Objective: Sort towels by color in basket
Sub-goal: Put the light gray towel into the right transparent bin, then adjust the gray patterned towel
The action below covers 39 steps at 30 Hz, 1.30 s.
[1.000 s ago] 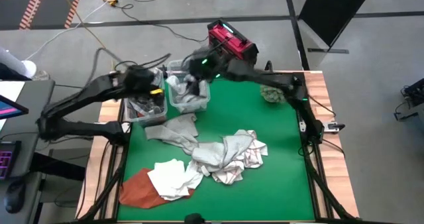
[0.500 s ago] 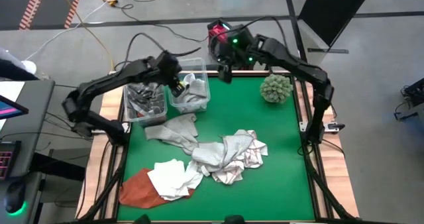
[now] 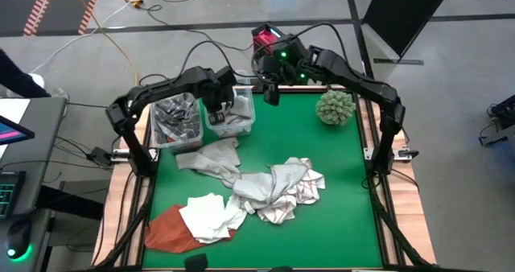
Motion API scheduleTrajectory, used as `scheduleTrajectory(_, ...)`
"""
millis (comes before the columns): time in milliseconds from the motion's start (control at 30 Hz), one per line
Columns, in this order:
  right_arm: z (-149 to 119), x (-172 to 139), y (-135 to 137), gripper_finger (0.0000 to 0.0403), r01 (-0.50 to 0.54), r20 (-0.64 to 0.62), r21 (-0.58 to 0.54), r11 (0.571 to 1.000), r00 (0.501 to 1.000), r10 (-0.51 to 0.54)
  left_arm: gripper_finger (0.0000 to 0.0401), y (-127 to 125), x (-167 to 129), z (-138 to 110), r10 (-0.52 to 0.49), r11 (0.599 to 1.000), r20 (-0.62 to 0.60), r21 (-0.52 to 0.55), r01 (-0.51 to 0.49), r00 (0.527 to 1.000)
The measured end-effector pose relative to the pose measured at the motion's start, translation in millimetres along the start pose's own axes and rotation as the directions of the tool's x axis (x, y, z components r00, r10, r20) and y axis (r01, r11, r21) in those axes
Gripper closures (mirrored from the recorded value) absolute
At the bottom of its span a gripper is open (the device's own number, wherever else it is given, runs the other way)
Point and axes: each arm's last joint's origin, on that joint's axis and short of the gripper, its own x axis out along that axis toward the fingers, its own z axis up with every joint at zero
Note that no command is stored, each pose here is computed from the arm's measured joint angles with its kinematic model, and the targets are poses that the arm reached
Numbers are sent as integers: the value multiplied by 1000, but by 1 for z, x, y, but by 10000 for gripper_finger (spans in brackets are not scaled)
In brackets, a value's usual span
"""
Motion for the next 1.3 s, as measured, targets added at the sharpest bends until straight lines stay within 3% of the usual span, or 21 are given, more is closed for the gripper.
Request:
scheduleTrajectory(267,-1,1,-1,118,1,-3,4,1000,1000,-1,398,-8,-1,24,-68,989,226,143,36,972)
scheduleTrajectory(500,1,1,3,118,-5,3,14,1000,1000,5,394,-8,34,33,-120,987,158,129,100,980)
scheduleTrajectory(633,1,1,3,118,-6,5,14,1000,1000,6,362,-13,39,35,-145,985,141,110,130,979)
scheduleTrajectory(767,1,1,2,118,-4,3,15,1000,1000,4,299,-17,26,35,-114,991,158,94,100,981)
scheduleTrajectory(933,0,-9,-11,118,33,26,32,999,999,-34,217,-10,-19,31,8,1000,216,0,-8,976)
scheduleTrajectory(1033,2,-24,-21,118,70,61,45,997,996,-72,186,-7,-46,22,35,998,253,-66,-19,967)
scheduleTrajectory(1167,0,-35,-31,118,101,73,61,993,992,-106,179,-3,-78,-7,45,981,234,-195,1,971)
scheduleTrajectory(1300,-2,-38,-35,118,106,68,68,992,992,-110,187,1,-93,-40,21,927,97,-375,17,995)
